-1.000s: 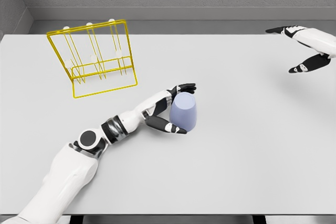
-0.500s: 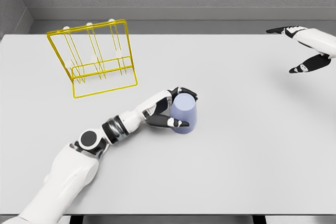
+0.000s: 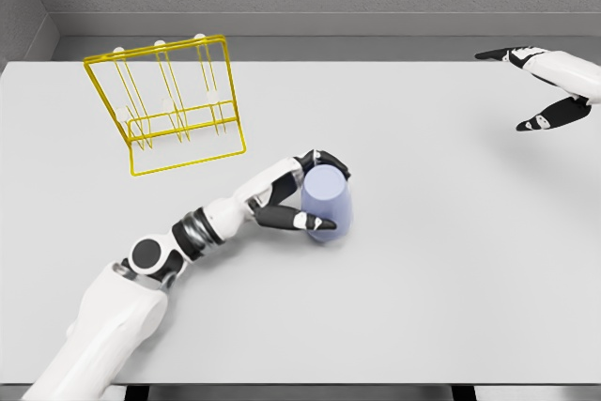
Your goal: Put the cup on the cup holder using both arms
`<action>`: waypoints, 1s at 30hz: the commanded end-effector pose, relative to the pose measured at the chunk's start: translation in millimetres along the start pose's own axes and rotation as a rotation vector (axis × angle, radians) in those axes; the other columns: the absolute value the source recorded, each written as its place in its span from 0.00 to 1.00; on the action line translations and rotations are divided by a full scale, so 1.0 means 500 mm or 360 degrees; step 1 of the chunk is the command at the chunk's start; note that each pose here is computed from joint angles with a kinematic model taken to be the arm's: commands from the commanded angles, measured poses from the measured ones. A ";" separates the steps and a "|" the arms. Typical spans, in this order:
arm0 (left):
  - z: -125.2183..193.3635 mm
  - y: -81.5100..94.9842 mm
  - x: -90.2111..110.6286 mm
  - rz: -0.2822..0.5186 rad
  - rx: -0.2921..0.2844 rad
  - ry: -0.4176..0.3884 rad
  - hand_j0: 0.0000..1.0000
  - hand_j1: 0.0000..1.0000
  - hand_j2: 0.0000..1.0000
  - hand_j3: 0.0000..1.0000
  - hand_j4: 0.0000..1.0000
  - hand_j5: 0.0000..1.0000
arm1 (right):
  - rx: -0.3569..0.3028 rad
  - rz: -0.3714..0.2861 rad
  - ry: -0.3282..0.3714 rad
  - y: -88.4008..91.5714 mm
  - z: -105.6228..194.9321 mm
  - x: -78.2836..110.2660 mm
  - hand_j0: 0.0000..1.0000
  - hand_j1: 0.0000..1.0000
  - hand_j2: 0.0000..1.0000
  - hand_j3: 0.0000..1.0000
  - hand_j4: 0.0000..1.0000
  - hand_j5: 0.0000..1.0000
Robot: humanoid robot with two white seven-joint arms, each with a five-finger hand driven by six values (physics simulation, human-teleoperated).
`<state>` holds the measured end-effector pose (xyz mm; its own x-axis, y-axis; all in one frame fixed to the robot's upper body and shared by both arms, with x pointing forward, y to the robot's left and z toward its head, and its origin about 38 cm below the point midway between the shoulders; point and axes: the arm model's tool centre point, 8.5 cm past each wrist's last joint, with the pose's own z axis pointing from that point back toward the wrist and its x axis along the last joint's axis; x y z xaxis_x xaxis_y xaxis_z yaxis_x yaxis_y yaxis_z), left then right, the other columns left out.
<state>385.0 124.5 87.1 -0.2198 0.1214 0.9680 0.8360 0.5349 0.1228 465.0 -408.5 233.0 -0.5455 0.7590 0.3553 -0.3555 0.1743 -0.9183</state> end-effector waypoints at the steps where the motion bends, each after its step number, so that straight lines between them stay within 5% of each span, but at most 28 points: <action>1: 0.025 0.029 0.039 -0.0020 0.0019 -0.0052 0.40 0.40 0.40 0.40 0.40 0.40 | -0.0008 -0.0008 -0.0001 -0.002 0.001 0.000 1.00 1.00 1.00 1.00 1.00 1.00; 17: 0.211 0.171 0.219 -0.0126 0.0148 -0.0122 0.40 0.40 0.40 0.40 0.40 0.40 | -0.0011 -0.0008 0.0006 -0.002 0.004 -0.002 1.00 1.00 1.00 1.00 1.00 1.00; 30: 0.218 0.251 0.313 -0.0223 0.0178 -0.0176 0.40 0.40 0.40 0.40 0.40 0.40 | -0.0007 -0.0006 0.0010 -0.003 0.006 -0.003 1.00 1.00 1.00 1.00 1.00 1.00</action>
<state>400.6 297.8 231.1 -0.3985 0.1246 0.9087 0.7352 0.6357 0.2352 464.2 -411.0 233.2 -0.5417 0.7629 0.3530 -0.3552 0.1729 -0.9187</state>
